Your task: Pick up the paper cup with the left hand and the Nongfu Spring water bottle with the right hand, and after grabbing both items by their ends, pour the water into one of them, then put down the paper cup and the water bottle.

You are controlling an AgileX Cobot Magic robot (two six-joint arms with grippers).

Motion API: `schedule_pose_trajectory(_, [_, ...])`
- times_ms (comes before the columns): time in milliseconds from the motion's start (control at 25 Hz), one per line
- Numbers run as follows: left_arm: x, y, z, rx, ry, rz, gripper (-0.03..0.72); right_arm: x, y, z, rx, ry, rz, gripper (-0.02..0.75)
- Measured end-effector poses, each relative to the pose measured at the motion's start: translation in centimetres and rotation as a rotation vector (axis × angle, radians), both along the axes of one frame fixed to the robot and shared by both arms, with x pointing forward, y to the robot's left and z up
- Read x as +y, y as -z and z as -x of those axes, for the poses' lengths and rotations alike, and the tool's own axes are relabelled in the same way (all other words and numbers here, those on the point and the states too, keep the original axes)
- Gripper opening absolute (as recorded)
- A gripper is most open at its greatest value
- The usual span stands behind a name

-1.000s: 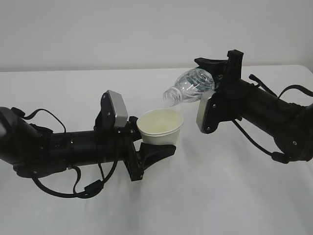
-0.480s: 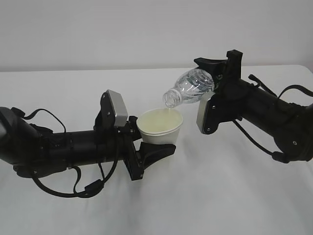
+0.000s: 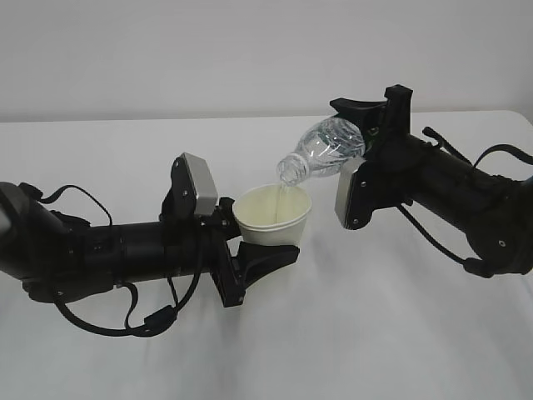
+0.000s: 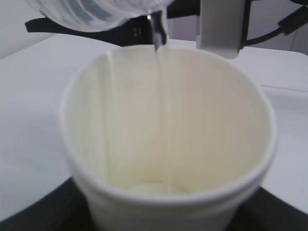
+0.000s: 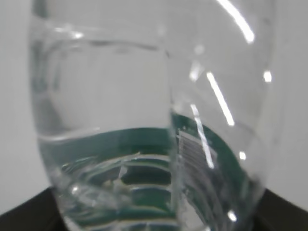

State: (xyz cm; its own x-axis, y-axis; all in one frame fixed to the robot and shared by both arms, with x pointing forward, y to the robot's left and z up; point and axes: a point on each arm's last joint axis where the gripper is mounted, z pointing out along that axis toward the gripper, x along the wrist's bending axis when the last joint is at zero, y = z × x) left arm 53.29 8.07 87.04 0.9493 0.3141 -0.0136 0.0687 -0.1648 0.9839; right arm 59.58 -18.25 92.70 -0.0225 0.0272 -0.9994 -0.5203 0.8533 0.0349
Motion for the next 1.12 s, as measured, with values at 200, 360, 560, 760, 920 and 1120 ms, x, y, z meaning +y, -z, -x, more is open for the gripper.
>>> schedule_pose_trajectory(200, [0.00,0.00,0.00,0.000,0.000,0.000,0.444,0.00,-0.01,0.00,-0.001,0.000,0.000,0.472])
schedule_pose_trajectory(360, [0.00,0.00,0.00,0.000,0.000,0.000,0.444,0.00,-0.01,0.00,-0.001,0.000,0.000,0.472])
schedule_pose_trajectory(560, [-0.16,0.00,0.12,0.000,0.006,0.000,0.444,0.00,-0.03,0.00,-0.003,0.000,-0.002,0.472])
schedule_pose_trajectory(760, [-0.16,0.00,0.12,0.000,0.006,0.000,0.444,0.00,-0.03,0.00,-0.004,0.000,0.000,0.472])
schedule_pose_trajectory(920, [-0.16,0.00,0.12,0.000,0.006,0.000,0.443,0.00,-0.03,0.00,-0.004,0.000,0.002,0.472])
schedule_pose_trajectory(1120, [-0.35,0.00,0.26,0.000,0.010,0.001,0.442,0.01,-0.04,0.00,-0.009,-0.001,0.005,0.472])
